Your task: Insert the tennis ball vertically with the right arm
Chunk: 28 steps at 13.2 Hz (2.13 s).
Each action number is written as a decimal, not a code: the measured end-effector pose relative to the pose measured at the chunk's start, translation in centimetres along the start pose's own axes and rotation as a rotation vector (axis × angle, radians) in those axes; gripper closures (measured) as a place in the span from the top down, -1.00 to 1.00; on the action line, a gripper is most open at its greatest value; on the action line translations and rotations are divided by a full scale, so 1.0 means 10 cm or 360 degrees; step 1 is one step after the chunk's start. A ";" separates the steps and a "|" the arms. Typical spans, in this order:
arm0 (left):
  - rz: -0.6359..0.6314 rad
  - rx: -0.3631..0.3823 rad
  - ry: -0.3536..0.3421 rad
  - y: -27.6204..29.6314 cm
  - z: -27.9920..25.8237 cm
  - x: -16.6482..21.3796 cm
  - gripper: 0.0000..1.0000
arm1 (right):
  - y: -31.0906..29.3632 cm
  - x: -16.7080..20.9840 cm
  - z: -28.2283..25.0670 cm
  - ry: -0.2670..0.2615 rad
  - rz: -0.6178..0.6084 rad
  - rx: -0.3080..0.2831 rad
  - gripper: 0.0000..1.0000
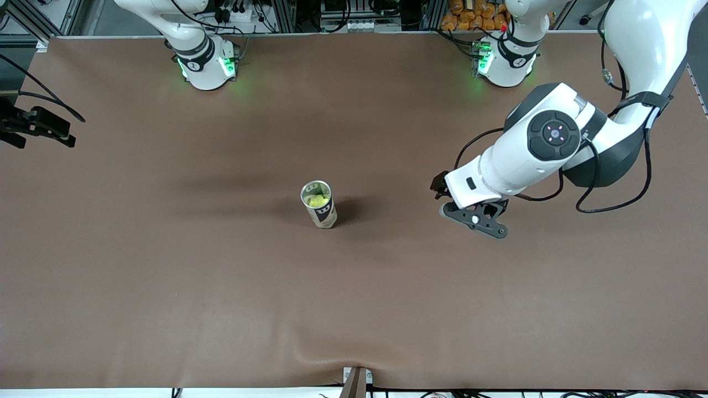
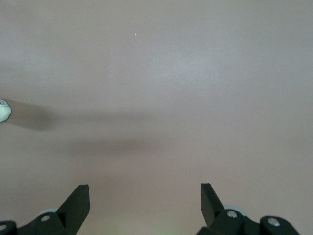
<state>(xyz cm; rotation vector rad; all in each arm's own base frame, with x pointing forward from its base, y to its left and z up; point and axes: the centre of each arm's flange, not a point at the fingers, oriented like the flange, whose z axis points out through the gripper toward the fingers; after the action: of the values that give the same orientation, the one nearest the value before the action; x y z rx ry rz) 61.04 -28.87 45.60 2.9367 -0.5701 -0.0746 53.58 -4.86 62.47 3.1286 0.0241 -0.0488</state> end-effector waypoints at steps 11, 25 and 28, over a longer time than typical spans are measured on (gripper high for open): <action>-0.0258 0.0000 -0.0068 -0.15 0.18 0.30 1.00 | 0.04 -0.01 0.07 -0.0047 0.0019 0.0040 1.00; -0.0647 0.0118 -0.0020 -1.40 -1.13 -0.36 1.00 | -0.38 -0.09 -0.59 0.0127 0.0175 0.0094 1.00; -0.0686 0.0134 -0.0003 -1.46 -1.39 -0.63 1.00 | -0.38 -0.22 -0.70 0.0118 0.0178 0.0094 1.00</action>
<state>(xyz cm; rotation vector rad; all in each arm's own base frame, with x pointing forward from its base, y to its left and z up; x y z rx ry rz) 61.67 -11.28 57.20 3.0865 0.0697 -0.1022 51.53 -1.05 69.54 3.1824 -0.1544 0.0689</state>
